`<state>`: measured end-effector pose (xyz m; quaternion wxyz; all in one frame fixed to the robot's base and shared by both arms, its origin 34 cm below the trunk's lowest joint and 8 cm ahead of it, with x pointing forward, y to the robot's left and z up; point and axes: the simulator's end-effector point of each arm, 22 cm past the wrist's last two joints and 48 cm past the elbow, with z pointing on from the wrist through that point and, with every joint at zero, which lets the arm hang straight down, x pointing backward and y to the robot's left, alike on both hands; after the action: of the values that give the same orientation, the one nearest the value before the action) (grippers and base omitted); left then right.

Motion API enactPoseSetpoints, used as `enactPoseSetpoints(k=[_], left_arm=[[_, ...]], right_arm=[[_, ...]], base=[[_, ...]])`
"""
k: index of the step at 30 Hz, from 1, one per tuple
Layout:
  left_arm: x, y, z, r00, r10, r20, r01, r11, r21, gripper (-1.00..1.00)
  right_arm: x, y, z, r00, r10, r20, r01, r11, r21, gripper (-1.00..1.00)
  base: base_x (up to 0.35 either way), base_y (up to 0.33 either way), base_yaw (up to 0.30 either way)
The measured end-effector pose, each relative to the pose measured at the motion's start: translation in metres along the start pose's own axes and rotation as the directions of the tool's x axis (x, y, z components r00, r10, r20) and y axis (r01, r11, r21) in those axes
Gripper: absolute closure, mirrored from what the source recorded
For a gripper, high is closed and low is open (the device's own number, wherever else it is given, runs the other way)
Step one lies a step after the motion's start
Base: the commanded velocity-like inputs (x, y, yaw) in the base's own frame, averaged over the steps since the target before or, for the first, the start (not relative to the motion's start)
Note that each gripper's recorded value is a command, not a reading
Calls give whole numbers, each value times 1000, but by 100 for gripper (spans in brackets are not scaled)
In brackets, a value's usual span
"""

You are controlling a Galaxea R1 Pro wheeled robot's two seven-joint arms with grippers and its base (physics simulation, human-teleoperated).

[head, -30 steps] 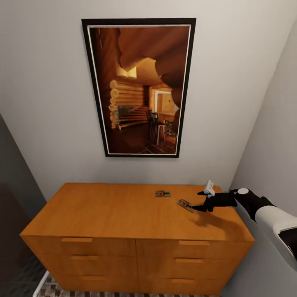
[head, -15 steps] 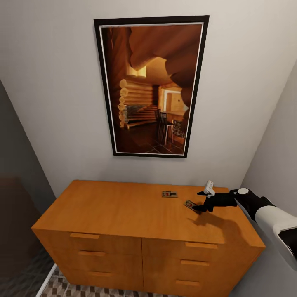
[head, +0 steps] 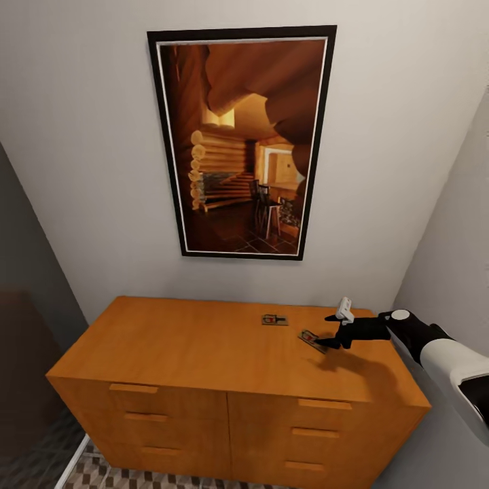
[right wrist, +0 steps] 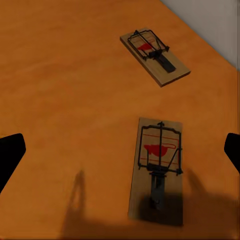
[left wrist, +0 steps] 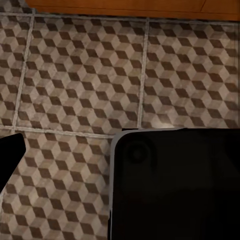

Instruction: Take the four mousetraps from the cabinet in the bathroom and place them on the bathroom floor. Make sure all four end up on the same floor surface, and ensure that at least two of them are either under or directly next to the same bathroom sink.

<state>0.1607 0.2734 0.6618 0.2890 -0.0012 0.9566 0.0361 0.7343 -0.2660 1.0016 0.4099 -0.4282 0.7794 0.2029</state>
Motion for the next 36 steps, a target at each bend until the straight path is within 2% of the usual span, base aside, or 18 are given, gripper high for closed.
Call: enactPoseSetpoints(k=[13,19,21,26,31,32,36], left_arm=[[0,-1,0,1000,-1,0,1,1000,0,-100],[0,-1,0,1000,-1,0,1,1000,1,-100],[0,-1,0,1000,-1,0,1,1000,1,-100],[0,-1,0,1000,-1,0,1,1000,1,-100],[0,-1,0,1000,-1,0,1,1000,1,-100],[0,-1,0,1000,-1,0,1,1000,1,-100],[0,-1,0,1000,-1,0,1,1000,1,-100]], right_arm=[[-3,-3,-1,1000,12,13,-12,1000,13,-100],[-5,-15,-2,999,24,25,-26,998,63,-100],[-9,-25,-4,998,38,47,-43,994,103,-100],[-18,-34,-8,993,69,95,-82,987,136,-100],[-23,-40,-11,986,112,127,-131,980,150,-100],[-22,-42,-12,981,142,130,-162,975,152,-100],[-20,-42,-12,977,173,127,-192,970,152,-100]], base=[[0,-9,0],[0,0,0],[0,0,0],[0,0,0],[0,0,0],[0,0,0],[0,0,0]])
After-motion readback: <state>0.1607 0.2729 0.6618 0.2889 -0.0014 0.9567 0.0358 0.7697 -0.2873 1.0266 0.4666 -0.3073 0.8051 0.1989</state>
